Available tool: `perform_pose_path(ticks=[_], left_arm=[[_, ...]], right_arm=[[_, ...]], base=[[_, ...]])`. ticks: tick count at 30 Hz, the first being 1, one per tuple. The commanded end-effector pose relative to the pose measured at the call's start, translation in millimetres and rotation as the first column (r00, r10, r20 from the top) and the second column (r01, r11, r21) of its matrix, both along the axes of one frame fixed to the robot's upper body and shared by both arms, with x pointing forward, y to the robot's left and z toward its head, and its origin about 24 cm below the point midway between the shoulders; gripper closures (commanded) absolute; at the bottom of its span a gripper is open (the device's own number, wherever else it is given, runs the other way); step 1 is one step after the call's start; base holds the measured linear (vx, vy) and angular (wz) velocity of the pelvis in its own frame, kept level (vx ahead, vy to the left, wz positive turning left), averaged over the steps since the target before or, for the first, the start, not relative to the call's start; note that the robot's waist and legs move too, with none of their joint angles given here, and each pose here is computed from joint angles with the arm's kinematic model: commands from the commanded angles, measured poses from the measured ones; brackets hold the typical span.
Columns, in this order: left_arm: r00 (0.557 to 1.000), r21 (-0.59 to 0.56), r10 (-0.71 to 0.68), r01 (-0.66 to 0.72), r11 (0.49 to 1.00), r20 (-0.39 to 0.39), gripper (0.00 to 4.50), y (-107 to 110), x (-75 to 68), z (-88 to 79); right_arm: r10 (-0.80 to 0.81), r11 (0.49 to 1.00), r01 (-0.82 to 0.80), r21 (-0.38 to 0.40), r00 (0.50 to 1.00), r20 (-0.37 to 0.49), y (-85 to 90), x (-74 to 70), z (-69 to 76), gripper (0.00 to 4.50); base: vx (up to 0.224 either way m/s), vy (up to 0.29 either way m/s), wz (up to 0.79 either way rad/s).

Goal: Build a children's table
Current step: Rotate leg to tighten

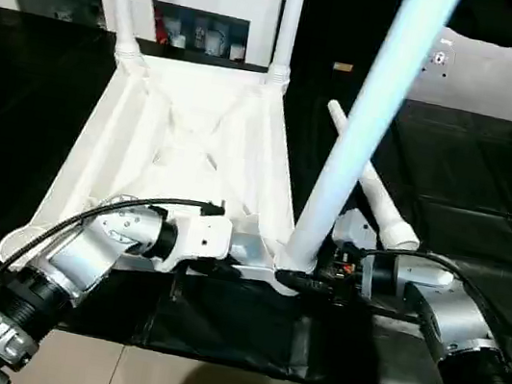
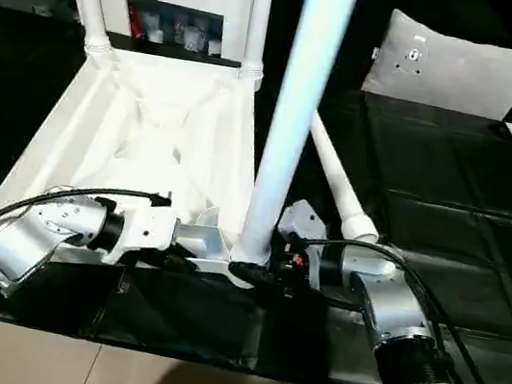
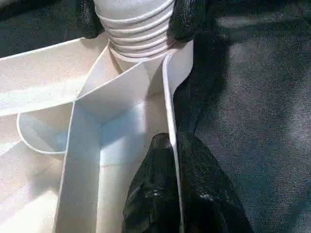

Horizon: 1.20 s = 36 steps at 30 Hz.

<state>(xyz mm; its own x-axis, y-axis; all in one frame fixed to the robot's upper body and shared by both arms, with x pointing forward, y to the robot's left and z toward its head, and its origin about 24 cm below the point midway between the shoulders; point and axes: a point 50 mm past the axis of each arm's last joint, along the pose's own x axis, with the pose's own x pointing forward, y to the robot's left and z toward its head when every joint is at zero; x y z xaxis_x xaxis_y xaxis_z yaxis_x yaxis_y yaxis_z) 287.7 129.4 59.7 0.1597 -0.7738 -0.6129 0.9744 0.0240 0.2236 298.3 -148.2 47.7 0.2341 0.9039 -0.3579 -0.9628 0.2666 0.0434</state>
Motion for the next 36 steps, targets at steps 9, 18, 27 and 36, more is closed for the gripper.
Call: perform_pose_path(ticks=[9, 18, 27, 36], left_arm=[[0.997, 0.026, -0.073, 0.072, 0.997, 0.013, 4.50, -4.6, -0.8, 3.5], [0.997, 0.021, -0.071, 0.071, 0.997, -0.008, 4.50, -4.1, -3.2, 1.2], [0.998, 0.007, -0.066, 0.066, 0.998, -0.021, 4.50, -5.5, -3.9, 1.5], [0.993, -0.109, 0.098, -0.105, 0.988, -0.069, 4.50, -17.9, -6.2, -0.4]], right_arm=[[-0.001, 1.000, 0.001, 0.028, 1.000, -0.004, -3.5, -3.1, 2.7, 0.77], [0.008, 0.999, -0.005, 0.054, 0.999, -0.050, 0.1, -10.4, -3.5, 1.37], [0.005, 0.997, 0.001, 0.076, 0.996, -0.083, 3.3, -15.6, -7.4, 1.69], [-0.221, 0.972, 0.228, 0.051, 0.969, -0.106, 19.9, -7.5, -17.0, 1.71]], base=[[0.000, 0.000, 0.00], [0.000, 0.000, 0.00], [0.000, 0.000, 0.00], [0.000, 0.000, 0.00]])
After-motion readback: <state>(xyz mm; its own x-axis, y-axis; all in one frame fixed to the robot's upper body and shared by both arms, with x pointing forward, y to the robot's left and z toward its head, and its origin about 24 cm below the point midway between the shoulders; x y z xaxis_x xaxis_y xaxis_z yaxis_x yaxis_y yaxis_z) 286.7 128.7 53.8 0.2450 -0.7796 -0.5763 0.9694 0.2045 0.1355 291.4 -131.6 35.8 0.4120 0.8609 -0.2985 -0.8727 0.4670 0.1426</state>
